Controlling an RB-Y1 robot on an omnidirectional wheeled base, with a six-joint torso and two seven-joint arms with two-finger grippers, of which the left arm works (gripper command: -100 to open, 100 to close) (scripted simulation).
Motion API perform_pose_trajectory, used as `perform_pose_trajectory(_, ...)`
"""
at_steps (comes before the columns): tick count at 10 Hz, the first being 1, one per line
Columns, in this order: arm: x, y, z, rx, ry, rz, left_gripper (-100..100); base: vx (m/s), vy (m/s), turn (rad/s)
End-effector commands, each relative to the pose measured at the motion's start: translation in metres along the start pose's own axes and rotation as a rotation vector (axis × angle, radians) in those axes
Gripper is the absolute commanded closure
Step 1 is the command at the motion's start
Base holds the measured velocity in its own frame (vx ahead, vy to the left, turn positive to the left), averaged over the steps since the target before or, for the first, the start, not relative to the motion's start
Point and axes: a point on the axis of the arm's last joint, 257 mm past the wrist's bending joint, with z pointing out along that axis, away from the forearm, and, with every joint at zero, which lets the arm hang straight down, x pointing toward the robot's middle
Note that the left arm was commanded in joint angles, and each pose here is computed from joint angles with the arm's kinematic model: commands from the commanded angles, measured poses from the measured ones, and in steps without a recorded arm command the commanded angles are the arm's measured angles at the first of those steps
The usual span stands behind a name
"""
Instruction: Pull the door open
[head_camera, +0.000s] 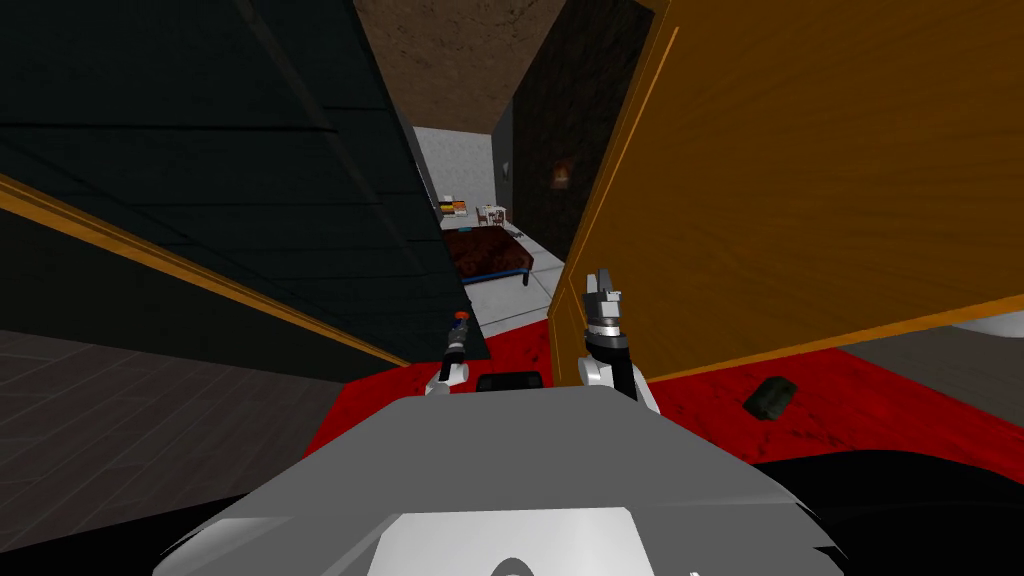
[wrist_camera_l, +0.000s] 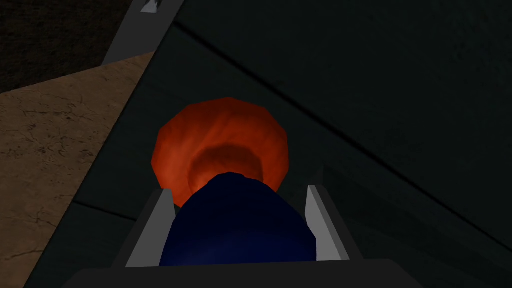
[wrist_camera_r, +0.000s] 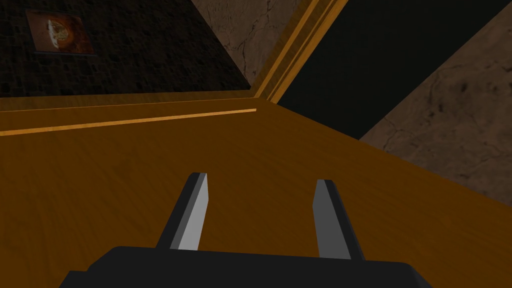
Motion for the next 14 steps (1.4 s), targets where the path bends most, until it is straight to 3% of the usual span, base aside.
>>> perform_pose_trajectory(1, -0.006, 0.007, 0.0003, -0.009, -0.009, -0.041, 100, -0.047, 0.012, -0.042)
perform_pose_trajectory(14, -0.022, 0.03, -0.0002, -0.03, -0.034, -0.35, 100, -0.056, 0.005, -0.047)
